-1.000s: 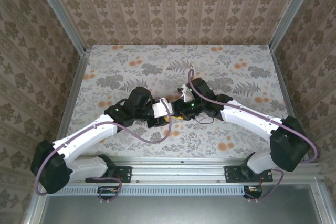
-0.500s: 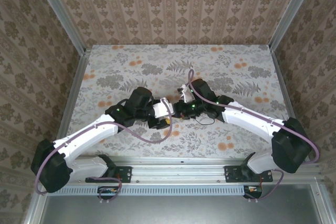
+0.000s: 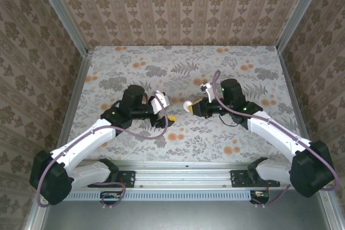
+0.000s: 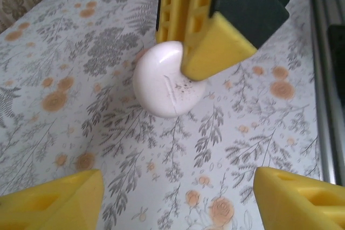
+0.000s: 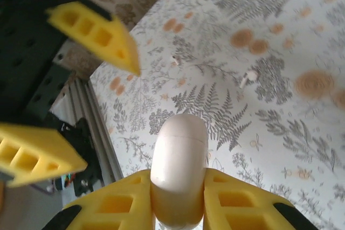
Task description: Insert the wireless bluetooth earbuds into the charging case
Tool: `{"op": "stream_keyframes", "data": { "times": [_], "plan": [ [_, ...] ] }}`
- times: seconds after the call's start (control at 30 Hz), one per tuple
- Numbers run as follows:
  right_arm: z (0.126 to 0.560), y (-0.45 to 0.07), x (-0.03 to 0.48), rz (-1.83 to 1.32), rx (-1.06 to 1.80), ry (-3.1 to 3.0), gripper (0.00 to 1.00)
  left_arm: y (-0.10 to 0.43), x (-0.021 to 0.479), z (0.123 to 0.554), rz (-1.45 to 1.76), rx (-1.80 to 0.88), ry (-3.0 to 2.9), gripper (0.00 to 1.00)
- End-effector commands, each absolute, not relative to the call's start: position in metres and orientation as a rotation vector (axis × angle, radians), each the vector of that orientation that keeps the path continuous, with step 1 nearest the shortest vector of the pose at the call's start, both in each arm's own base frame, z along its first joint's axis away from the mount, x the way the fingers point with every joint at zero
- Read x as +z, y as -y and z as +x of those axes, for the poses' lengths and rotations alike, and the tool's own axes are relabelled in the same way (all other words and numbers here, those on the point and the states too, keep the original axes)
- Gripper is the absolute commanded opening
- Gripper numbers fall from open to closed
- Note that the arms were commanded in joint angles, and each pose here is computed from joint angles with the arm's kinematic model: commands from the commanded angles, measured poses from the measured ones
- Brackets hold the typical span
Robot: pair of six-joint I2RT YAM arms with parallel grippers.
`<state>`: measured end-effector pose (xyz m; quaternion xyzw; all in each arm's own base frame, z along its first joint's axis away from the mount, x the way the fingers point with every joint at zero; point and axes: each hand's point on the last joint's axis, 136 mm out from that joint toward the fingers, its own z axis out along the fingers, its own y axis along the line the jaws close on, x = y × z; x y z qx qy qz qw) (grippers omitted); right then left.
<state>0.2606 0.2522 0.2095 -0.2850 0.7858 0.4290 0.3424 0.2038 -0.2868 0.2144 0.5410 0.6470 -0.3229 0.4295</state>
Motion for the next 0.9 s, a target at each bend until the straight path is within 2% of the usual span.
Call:
{"op": "stream_keyframes", "data": {
  "times": [0.0, 0.23, 0.7, 0.87],
  "plan": [
    [0.236, -0.258, 0.231, -1.12, 1.06, -1.726, 0.23, 0.294, 0.233, 0.19, 1.325, -0.987, -1.535, 0.71],
    [0.208, -0.258, 0.234, -1.421, 1.038, -1.508, 0.22, 0.301, 0.236, 0.176, 1.402, -1.075, -1.463, 0.67],
    [0.204, -0.263, 0.24, -1.477, 1.076, -1.426, 0.23, 0.31, 0.24, 0.163, 1.521, -1.053, -1.33, 0.65],
    [0.203, -0.265, 0.24, -1.483, 1.084, -1.416, 0.23, 0.314, 0.237, 0.16, 1.535, -1.066, -1.328, 0.61]
  ]
}}
